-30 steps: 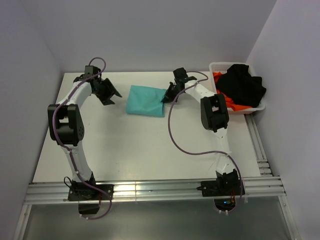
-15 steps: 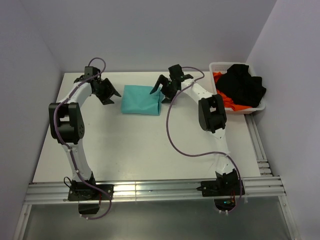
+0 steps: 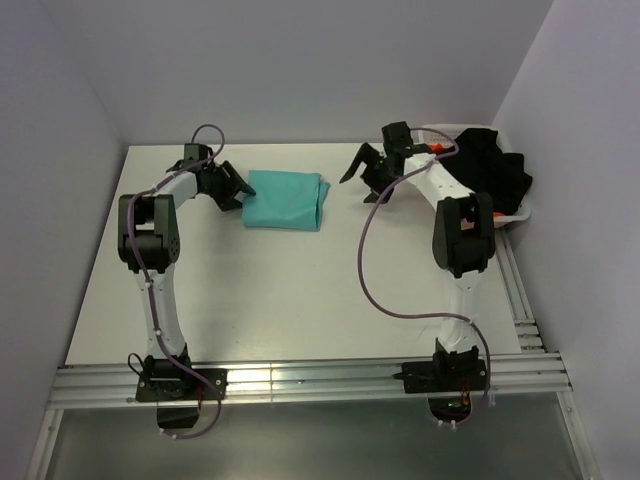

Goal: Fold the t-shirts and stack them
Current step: Put the neatly folded tshirt into the corner of the board with the left arm

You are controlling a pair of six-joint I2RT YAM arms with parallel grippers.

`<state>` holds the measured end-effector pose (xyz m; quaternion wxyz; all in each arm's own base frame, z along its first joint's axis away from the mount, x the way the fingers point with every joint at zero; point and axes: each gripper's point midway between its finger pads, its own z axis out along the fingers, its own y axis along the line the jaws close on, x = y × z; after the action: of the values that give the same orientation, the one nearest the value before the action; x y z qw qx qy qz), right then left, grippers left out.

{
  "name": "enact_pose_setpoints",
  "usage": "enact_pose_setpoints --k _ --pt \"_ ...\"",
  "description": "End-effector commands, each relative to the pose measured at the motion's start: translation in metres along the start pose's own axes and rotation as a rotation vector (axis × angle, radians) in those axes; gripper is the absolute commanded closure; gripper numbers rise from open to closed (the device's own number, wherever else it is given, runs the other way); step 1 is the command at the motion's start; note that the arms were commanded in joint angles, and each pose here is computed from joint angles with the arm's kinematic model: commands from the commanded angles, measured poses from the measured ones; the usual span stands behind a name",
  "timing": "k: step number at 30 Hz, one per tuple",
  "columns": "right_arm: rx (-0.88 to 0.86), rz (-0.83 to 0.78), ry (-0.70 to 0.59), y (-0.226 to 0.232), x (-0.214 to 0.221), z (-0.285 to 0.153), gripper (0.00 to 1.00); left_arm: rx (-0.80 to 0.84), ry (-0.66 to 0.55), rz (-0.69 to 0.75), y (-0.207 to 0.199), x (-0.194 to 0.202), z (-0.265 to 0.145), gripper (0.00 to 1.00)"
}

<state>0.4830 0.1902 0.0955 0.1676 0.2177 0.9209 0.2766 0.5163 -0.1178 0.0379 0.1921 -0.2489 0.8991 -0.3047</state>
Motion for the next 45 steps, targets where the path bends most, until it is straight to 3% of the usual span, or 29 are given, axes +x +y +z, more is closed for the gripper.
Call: enact_pose_setpoints --k 1,7,8,11,16,19,22,27,28,31,32,34,35,38,45 --pt "-0.028 -0.046 -0.054 0.009 -0.007 -0.034 0.0 0.043 0.025 0.015 -0.008 0.01 0.029 0.38" --pt "-0.012 -0.013 -0.058 -0.008 -0.013 -0.042 0.0 0.025 0.08 0.019 -0.01 0.034 0.053 0.61" --pt "-0.004 -0.009 -0.056 -0.012 -0.013 -0.043 0.0 0.023 0.085 0.022 -0.011 0.037 0.056 0.74" --pt "0.001 -0.006 -0.067 -0.017 -0.018 -0.049 0.01 0.002 0.079 0.016 -0.007 0.038 0.059 0.97" --pt "0.019 0.012 -0.067 -0.032 -0.017 -0.053 0.02 -0.011 0.045 0.02 -0.006 0.017 0.053 1.0" --pt "0.026 0.016 -0.064 -0.037 -0.014 -0.055 0.02 -0.01 -0.022 0.019 -0.004 -0.022 0.038 1.0" --pt "0.035 0.011 -0.072 -0.04 -0.014 -0.06 0.02 -0.065 -0.118 0.001 0.022 -0.074 0.012 1.0" --pt "0.041 0.015 -0.079 -0.046 -0.014 -0.069 0.02 -0.227 -0.341 -0.007 0.08 -0.172 -0.069 0.99" --pt "0.044 0.018 -0.081 -0.048 -0.014 -0.07 0.02 -0.247 -0.375 -0.016 0.086 -0.184 -0.083 0.98" --pt "0.047 0.02 -0.071 -0.051 -0.01 -0.069 0.02 -0.294 -0.522 -0.073 0.112 -0.23 -0.145 0.74" --pt "0.049 0.023 -0.068 -0.054 -0.009 -0.067 0.02 -0.294 -0.587 -0.082 0.115 -0.248 -0.176 0.51" --pt "0.05 0.027 -0.065 -0.055 -0.008 -0.067 0.02 -0.325 -0.68 -0.09 0.12 -0.266 -0.212 0.33" --pt "0.05 0.026 -0.062 -0.055 -0.007 -0.067 0.02 -0.32 -0.728 -0.096 0.12 -0.272 -0.237 0.01" --pt "0.053 0.022 -0.06 -0.055 -0.007 -0.066 0.02 -0.307 -0.812 -0.109 0.12 -0.282 -0.282 0.01" --pt "0.055 0.019 -0.056 -0.058 -0.003 -0.066 0.02 -0.194 -0.836 -0.073 0.088 -0.276 -0.317 0.0"
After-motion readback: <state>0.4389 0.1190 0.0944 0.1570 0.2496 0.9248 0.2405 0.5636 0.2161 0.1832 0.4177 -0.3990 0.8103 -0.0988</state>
